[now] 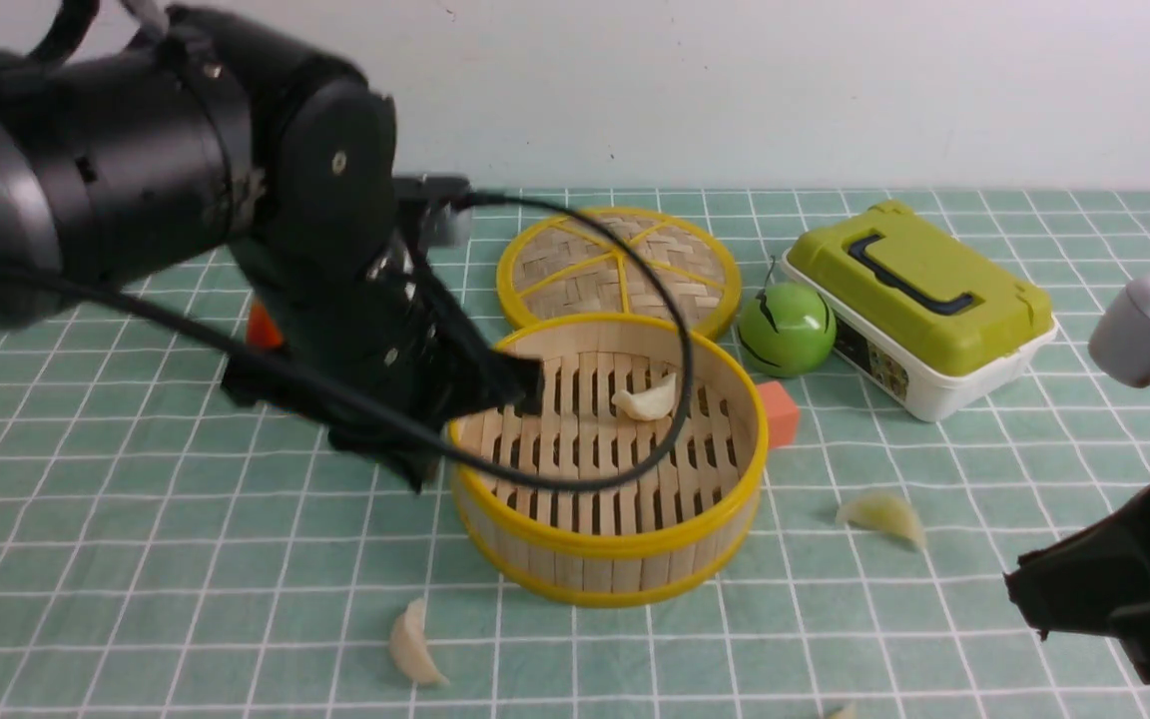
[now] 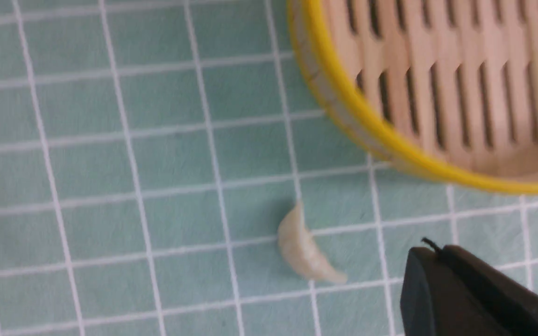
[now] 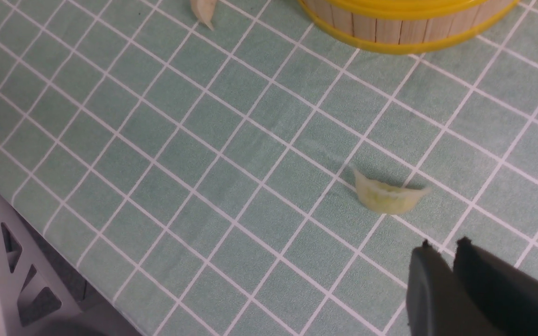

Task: Put the dumplings into the steamer on the table with the blue tablecloth.
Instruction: 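Reach for and grasp a dumpling on the table with the left gripper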

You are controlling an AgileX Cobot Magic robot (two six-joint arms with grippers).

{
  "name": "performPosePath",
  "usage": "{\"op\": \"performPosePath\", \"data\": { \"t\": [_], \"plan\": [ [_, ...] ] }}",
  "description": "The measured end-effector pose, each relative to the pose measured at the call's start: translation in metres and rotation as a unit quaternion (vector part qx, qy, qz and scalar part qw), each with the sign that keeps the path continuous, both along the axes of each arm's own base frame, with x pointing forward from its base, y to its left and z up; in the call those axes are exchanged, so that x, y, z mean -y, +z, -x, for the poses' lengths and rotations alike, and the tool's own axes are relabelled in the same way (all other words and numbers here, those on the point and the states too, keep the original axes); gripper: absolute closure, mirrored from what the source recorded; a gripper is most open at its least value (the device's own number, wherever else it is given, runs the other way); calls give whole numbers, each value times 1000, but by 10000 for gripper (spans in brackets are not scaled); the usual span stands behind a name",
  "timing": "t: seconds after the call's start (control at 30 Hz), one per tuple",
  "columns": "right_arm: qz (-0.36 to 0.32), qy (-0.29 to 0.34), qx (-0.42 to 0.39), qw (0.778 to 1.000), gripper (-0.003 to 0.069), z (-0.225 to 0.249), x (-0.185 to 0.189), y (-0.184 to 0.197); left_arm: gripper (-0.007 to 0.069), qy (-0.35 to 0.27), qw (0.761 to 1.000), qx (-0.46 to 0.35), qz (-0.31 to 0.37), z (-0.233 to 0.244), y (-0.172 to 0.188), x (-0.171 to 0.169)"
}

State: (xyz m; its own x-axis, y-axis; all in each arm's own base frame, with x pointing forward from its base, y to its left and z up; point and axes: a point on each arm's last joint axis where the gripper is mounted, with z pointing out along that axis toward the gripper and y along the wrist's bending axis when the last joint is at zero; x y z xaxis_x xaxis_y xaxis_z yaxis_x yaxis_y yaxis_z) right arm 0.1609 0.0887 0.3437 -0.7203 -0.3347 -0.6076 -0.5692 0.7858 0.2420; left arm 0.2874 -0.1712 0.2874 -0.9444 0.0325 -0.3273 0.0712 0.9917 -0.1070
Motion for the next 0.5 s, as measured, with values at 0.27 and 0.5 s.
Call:
{"op": "performPosePath", "data": {
  "t": [0.27, 0.5],
  "plan": [
    [-5, -2, 2, 1000, 583, 0, -1, 1, 330, 82, 995, -57, -1, 34, -63, -20],
    [-9, -1, 1, 1000, 575, 0, -1, 1, 108, 95, 995, -31, 30, 13, -98, -6]
  ]
}}
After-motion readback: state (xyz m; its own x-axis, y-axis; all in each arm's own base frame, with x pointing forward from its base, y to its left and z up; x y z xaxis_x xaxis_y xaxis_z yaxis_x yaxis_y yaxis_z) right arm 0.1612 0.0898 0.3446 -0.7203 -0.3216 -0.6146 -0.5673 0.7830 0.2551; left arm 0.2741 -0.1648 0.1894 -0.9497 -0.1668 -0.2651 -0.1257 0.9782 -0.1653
